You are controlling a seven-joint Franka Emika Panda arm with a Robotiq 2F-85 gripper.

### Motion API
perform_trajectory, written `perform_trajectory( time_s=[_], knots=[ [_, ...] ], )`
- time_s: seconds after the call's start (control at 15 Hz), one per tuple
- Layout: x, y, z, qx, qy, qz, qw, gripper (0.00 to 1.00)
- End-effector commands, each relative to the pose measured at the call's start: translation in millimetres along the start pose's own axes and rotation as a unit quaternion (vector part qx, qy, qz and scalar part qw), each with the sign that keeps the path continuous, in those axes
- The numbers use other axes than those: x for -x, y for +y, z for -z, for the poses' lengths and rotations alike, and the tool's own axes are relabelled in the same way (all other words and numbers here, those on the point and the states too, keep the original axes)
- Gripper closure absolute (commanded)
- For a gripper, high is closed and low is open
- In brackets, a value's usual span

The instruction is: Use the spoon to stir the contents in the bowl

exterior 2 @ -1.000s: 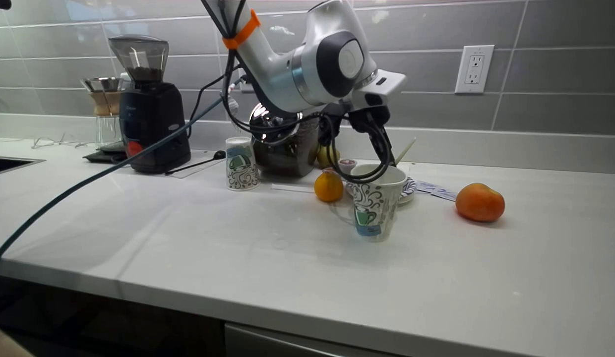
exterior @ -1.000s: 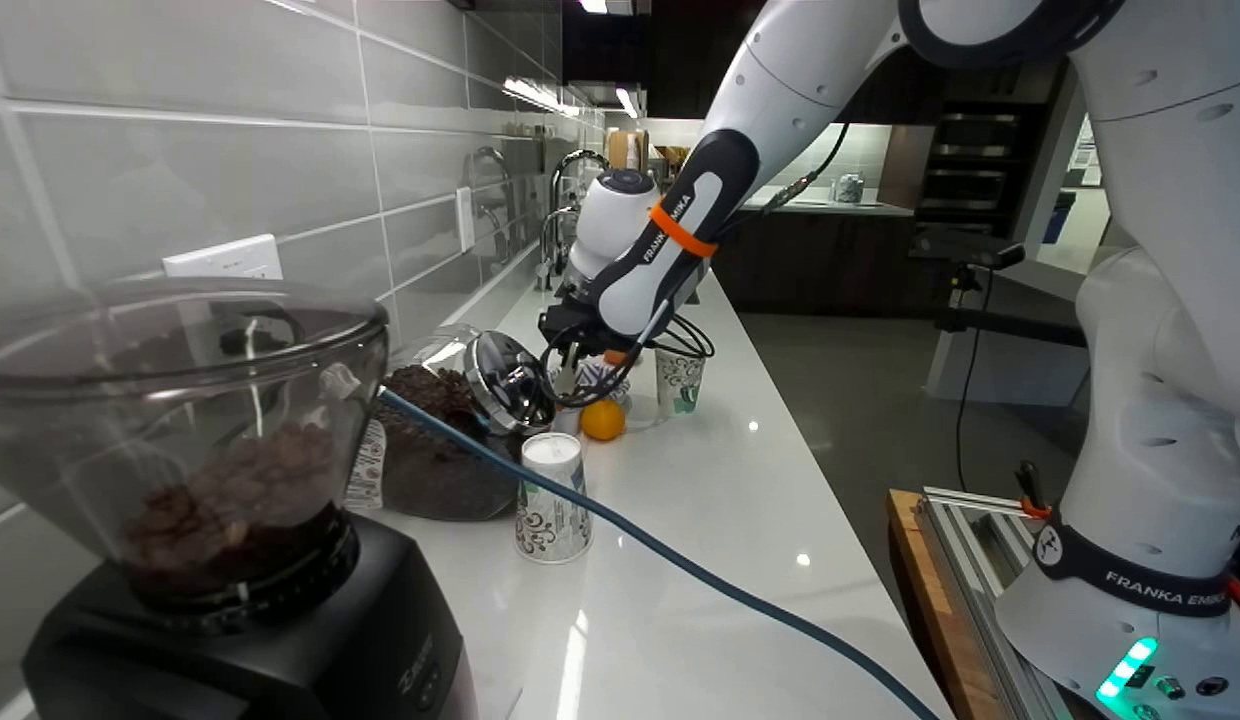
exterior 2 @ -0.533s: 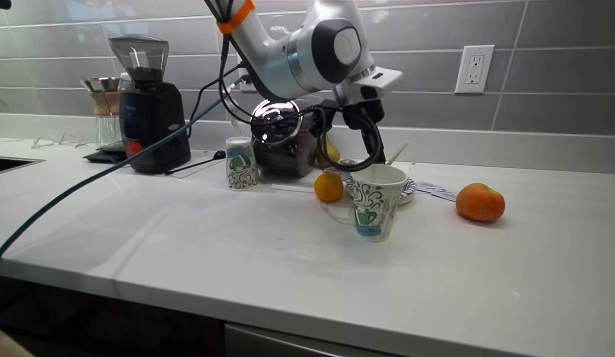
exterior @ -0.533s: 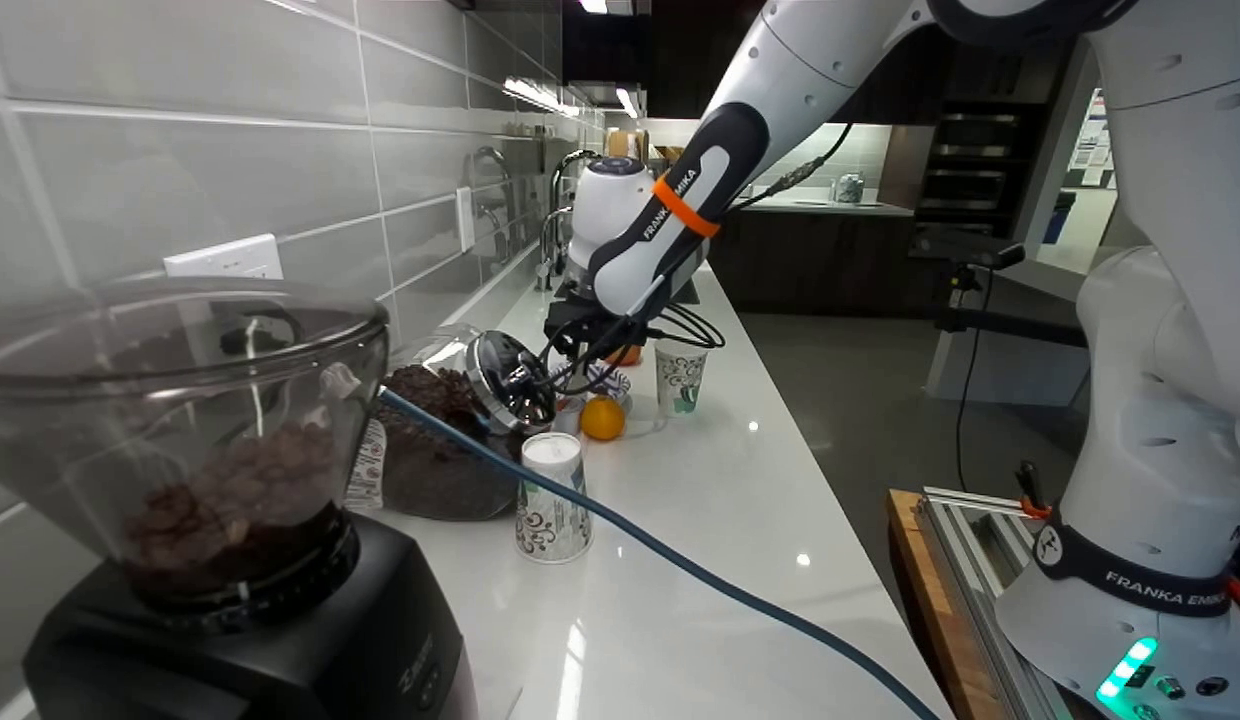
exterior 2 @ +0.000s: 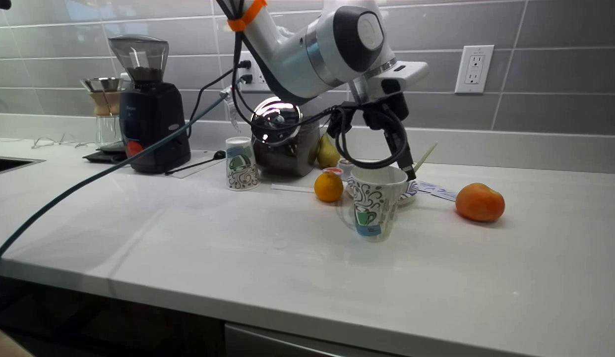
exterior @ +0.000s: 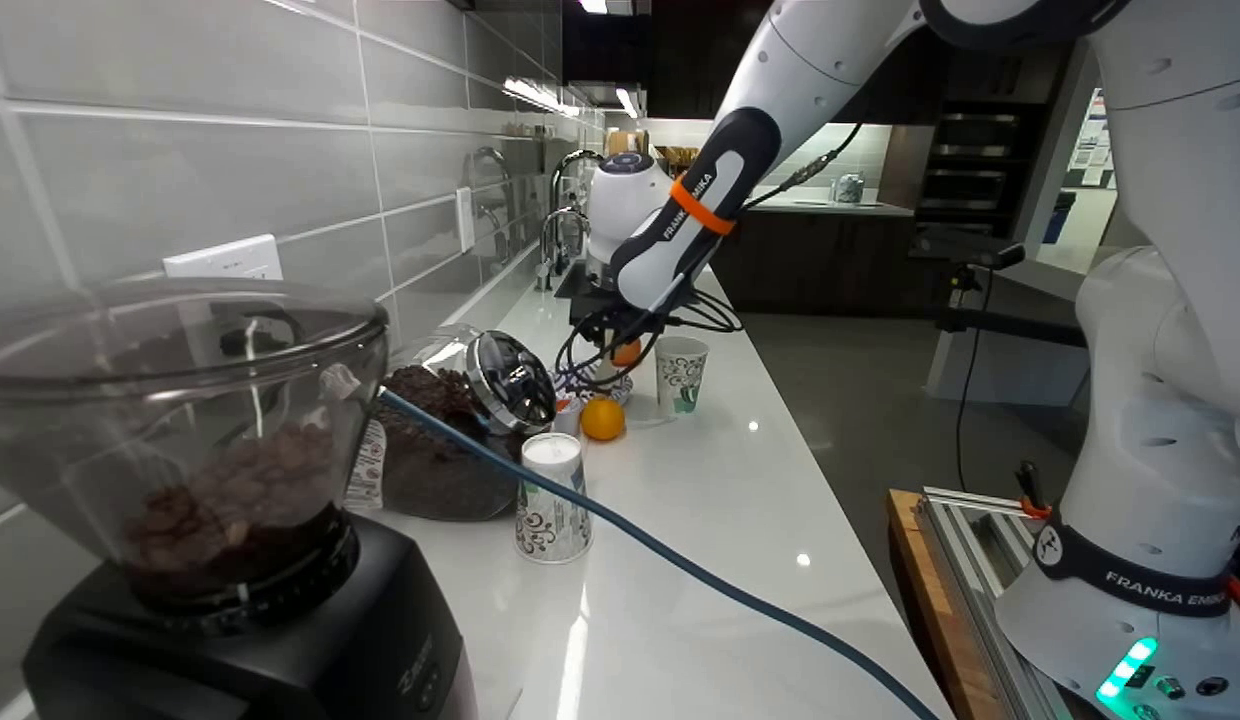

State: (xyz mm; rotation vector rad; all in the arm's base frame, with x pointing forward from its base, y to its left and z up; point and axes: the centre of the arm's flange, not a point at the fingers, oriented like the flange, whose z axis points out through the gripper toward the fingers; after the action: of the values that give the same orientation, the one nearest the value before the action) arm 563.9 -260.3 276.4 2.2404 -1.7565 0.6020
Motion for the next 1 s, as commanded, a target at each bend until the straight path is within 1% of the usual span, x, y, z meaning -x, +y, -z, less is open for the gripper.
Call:
perform_trajectory(
  time_s=[0.0, 0.13, 0.27, 0.47, 0.73, 0.93],
  knots=[
    [-0.3, -4.3, -2.1, -0.015, 0.040, -0.008, 0.9991, 0.96],
    [1.6, -9.6, -4.5, -0.041, 0.050, -0.010, 0.9979, 0.96],
    [8.9, -16.0, -7.8, -0.066, 0.047, -0.004, 0.9967, 0.96],
    [23.8, -21.5, -13.3, -0.085, 0.034, 0.008, 0.9958, 0.96],
    [32.4, -25.3, -1.7, -0.099, 0.001, 0.015, 0.9950, 0.96],
    [32.2, -25.1, 8.8, -0.098, -0.017, 0.022, 0.9948, 0.96]
  ],
)
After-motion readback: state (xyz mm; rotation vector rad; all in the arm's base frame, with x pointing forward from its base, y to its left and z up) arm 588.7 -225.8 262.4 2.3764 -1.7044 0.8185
